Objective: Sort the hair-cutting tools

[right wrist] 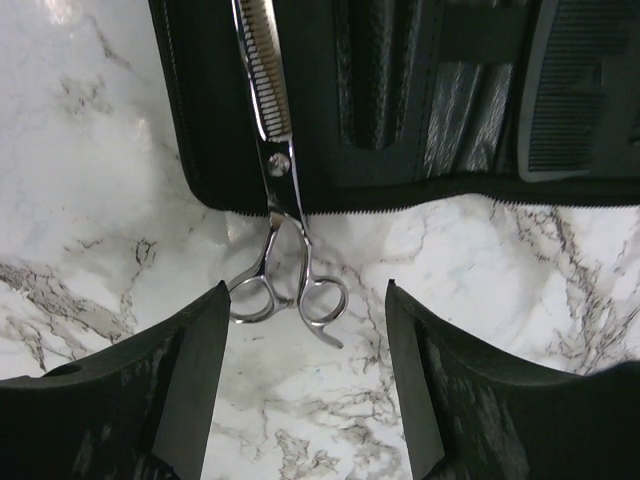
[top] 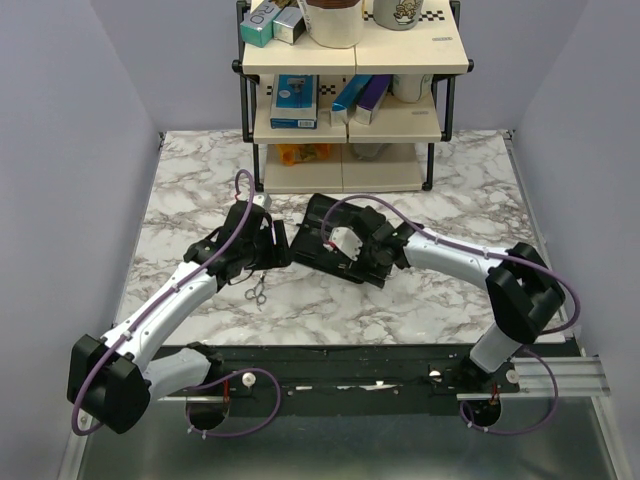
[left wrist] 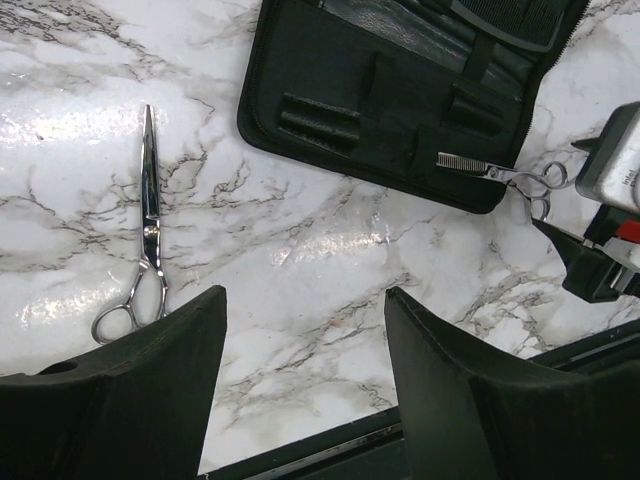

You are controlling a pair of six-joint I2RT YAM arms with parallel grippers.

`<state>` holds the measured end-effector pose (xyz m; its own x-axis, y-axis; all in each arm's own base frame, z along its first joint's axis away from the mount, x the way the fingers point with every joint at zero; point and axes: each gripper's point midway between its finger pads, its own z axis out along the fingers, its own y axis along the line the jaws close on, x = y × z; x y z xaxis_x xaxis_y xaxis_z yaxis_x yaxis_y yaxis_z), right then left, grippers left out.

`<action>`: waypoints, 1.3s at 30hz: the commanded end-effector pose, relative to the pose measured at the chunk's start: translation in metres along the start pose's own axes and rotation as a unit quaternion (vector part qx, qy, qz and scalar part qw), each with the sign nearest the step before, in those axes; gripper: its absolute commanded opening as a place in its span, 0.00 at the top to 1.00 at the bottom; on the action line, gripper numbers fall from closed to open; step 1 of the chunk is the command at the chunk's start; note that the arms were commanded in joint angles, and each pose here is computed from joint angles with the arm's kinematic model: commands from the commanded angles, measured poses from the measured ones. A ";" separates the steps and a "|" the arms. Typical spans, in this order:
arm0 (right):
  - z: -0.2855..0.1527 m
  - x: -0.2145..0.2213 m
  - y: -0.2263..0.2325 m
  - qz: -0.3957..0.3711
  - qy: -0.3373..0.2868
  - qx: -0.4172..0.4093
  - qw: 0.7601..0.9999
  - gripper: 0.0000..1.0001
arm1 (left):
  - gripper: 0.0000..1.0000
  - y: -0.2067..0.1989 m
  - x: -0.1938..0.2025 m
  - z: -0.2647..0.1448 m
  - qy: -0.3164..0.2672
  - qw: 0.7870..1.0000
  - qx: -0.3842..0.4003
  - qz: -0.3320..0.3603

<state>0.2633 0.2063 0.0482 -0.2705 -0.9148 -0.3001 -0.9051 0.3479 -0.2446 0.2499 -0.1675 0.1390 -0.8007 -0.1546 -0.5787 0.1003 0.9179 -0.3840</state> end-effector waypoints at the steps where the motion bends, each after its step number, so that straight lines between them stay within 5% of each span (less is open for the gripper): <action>1: 0.010 -0.015 -0.002 -0.021 -0.007 -0.020 1.000 0.30 | 0.28 -0.007 -0.002 -0.004 -0.007 1.000 0.022 0.006; 11: 0.028 -0.012 0.011 -0.015 0.006 -0.058 0.998 0.32 | 0.28 -0.002 -0.002 -0.002 -0.002 1.000 0.013 0.008; 17: 0.032 -0.005 0.015 -0.009 0.012 -0.073 0.997 0.45 | 0.28 -0.001 -0.001 0.001 0.005 1.000 0.009 0.006; 21: 0.033 0.003 0.012 -0.005 0.018 -0.068 0.998 0.68 | 0.28 -0.002 -0.002 0.002 0.006 1.000 0.007 0.006; 27: 0.027 0.006 0.007 -0.008 0.025 -0.054 0.998 0.87 | 0.28 -0.003 -0.009 0.007 0.014 1.000 -0.001 0.007; 39: -0.009 -0.009 -0.018 0.002 0.002 -0.001 1.000 0.99 | 0.29 0.010 -0.030 0.043 0.025 0.996 -0.081 -0.002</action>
<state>0.2702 0.2067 0.0393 -0.2775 -0.9215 -0.2718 -0.9225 0.3346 -0.1925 0.2821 -0.1746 0.1243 -0.8343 -0.1282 -0.5362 0.0589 0.9463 -0.3179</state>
